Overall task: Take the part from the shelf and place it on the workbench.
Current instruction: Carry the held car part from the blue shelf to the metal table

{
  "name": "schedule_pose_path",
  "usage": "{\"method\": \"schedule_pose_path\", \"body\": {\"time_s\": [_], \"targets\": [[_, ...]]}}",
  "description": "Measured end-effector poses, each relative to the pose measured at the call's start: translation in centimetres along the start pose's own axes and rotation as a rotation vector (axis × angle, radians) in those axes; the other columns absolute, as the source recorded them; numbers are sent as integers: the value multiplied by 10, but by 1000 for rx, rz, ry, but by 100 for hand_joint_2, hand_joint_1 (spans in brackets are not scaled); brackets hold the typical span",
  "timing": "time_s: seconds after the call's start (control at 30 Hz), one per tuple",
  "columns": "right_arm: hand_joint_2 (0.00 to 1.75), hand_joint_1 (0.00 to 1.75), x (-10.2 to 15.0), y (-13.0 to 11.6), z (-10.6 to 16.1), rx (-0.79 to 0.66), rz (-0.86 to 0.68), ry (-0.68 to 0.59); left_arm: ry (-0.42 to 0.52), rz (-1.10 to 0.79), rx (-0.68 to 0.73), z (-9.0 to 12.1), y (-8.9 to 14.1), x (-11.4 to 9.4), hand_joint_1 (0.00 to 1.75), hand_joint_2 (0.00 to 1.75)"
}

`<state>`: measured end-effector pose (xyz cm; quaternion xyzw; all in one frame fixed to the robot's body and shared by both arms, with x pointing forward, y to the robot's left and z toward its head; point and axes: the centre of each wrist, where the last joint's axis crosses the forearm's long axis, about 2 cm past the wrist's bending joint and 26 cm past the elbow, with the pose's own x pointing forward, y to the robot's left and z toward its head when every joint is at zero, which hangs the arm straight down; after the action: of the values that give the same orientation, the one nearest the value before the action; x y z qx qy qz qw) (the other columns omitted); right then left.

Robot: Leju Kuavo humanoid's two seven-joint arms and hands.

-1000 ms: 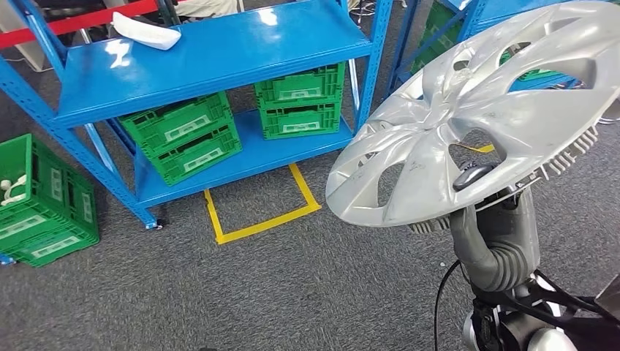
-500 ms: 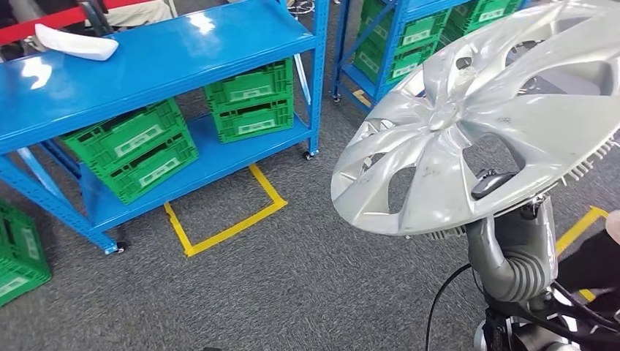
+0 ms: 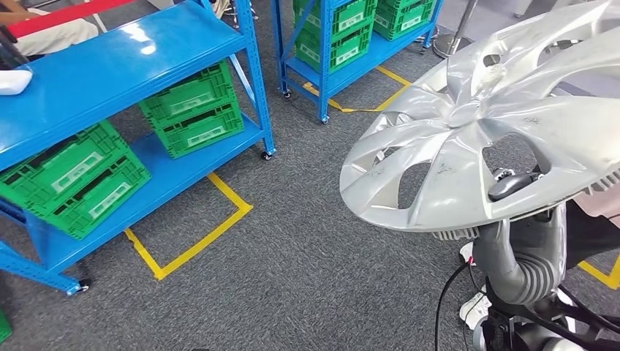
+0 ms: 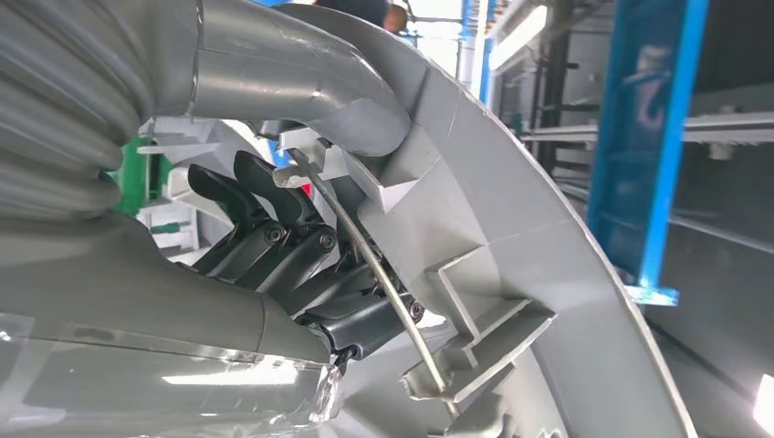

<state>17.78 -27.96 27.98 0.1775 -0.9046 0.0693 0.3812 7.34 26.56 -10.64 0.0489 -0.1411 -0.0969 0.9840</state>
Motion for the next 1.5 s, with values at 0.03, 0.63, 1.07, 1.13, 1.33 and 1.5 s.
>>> {"method": "schedule_pose_path", "body": {"time_s": [0.03,0.63,1.07,1.13,1.33,1.5], "targets": [[175,175,-1,0,0,2,-8,-7,1,1,1,0,1,0,0,175],[175,175,-14,-6,0,-5,-78,-41,57,-1,53,-2,22,-3,0,175],[175,175,-26,-7,2,-25,-106,-45,60,5,70,-3,28,-4,0,175],[175,175,-26,-7,2,-28,-107,-43,60,5,74,-3,29,-4,0,175],[175,175,-29,-8,1,-32,-107,-47,55,10,86,-3,35,-5,0,175],[175,175,-29,-10,-5,-18,-103,-63,35,24,76,-3,29,-5,0,175]]}}
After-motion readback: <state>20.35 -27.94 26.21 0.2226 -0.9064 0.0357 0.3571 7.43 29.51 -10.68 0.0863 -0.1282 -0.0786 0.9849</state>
